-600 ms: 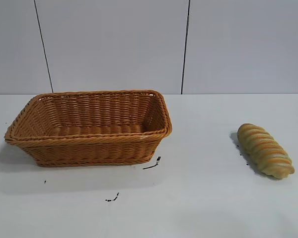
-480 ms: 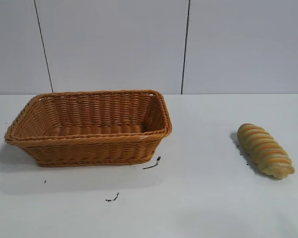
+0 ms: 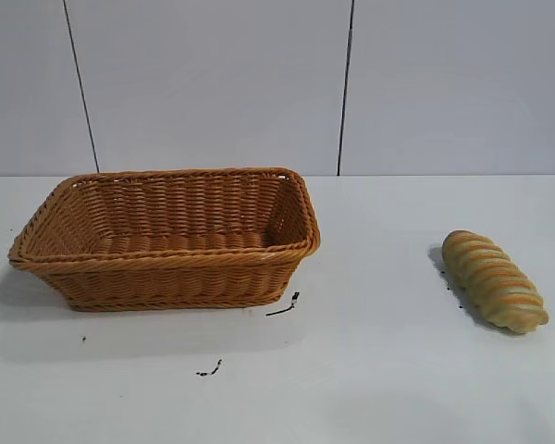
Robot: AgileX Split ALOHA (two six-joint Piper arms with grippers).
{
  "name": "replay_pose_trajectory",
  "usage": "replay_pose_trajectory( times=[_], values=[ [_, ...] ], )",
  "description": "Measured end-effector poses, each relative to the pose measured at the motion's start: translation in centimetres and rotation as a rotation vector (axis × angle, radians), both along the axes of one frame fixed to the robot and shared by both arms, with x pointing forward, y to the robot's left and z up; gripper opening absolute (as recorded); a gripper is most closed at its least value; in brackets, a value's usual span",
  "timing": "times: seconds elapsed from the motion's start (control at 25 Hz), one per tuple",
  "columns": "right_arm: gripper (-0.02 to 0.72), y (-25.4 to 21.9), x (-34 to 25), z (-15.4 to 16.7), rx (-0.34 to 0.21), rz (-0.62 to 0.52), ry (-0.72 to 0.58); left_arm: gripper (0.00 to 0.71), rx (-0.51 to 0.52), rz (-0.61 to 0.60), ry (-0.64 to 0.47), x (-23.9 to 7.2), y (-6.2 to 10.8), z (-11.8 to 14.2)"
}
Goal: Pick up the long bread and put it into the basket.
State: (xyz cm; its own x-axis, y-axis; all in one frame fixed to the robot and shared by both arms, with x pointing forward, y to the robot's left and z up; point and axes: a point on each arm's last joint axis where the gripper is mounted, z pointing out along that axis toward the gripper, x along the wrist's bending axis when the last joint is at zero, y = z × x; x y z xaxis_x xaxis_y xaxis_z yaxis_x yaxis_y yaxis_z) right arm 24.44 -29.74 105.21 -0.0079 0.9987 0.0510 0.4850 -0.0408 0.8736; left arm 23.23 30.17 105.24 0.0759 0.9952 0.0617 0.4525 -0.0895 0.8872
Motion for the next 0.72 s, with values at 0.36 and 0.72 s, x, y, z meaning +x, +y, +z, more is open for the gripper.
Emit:
replay_pose_trajectory(
  times=[0.36, 0.72],
  values=[
    [0.693, 0.1, 7.7, 2.9, -0.018, 0.003, 0.266, 0.696, 0.000, 0.000, 0.000, 0.0, 0.0, 0.0],
    [0.693, 0.3, 20.6, 2.0, -0.061, 0.019, 0.549, 0.696, 0.000, 0.000, 0.000, 0.0, 0.0, 0.0]
  ],
)
